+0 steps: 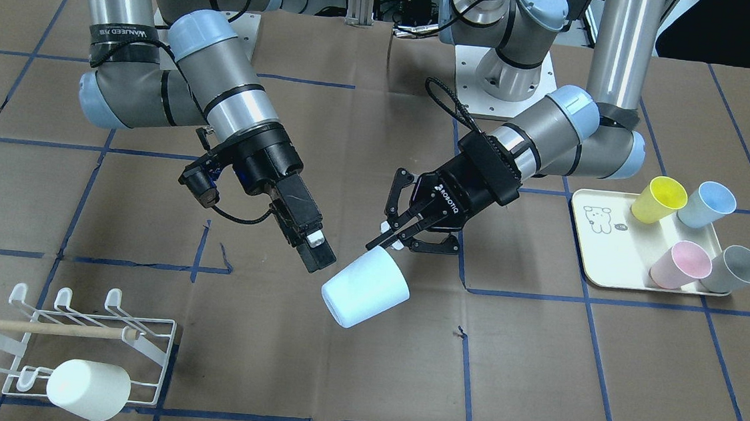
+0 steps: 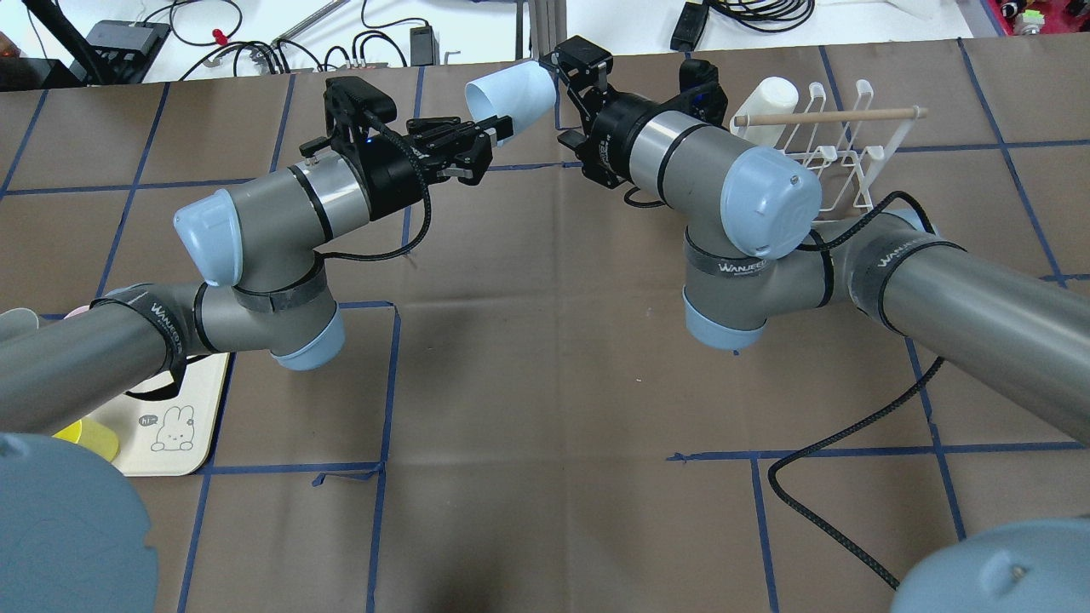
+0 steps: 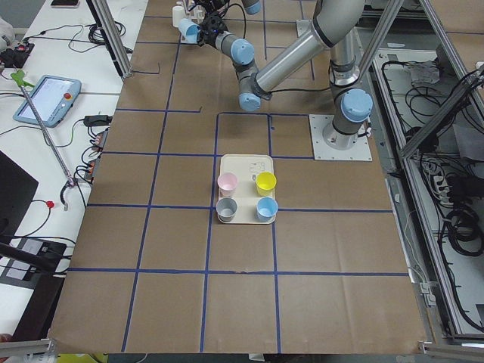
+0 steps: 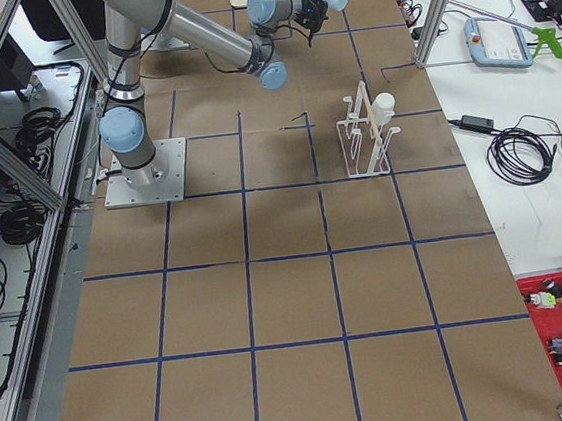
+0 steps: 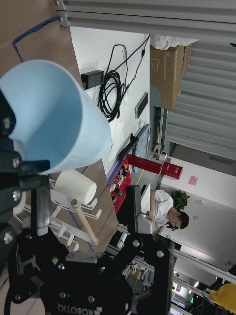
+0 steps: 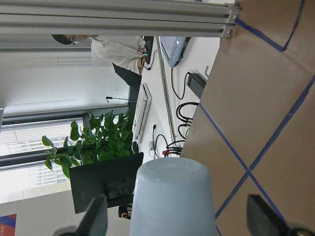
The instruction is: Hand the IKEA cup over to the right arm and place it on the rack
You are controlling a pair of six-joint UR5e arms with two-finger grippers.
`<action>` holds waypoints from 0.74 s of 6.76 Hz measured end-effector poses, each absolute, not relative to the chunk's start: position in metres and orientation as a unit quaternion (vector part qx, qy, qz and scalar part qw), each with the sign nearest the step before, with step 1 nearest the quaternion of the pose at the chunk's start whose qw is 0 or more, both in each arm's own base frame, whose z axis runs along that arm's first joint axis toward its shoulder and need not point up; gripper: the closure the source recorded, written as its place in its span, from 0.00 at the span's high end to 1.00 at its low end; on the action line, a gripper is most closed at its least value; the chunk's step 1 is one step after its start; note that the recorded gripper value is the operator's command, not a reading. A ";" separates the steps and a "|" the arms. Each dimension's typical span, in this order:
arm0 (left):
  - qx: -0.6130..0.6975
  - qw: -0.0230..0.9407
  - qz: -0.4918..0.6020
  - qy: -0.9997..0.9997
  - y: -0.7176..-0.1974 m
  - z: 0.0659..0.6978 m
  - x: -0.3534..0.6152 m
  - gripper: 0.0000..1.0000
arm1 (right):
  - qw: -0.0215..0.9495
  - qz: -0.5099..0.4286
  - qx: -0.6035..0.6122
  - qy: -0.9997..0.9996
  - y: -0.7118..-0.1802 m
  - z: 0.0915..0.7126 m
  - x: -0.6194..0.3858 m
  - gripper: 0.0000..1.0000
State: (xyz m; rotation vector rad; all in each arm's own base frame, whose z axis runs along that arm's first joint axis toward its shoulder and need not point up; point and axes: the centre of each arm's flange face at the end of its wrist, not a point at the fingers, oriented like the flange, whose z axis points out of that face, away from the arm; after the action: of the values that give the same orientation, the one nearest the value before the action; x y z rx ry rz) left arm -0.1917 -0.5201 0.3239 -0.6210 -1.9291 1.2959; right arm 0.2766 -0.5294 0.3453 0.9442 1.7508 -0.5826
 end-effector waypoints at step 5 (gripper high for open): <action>-0.240 0.361 0.501 -0.749 -0.520 0.323 -0.193 0.00 | 0.514 -0.233 0.383 0.732 -0.554 0.337 0.299 1.00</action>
State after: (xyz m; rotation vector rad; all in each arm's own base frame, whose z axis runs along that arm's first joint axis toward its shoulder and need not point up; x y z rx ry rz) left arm -0.1927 -0.5195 0.3235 -0.6179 -1.9290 1.2912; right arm 0.2994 -0.5537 0.3368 0.9207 1.7588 -0.5603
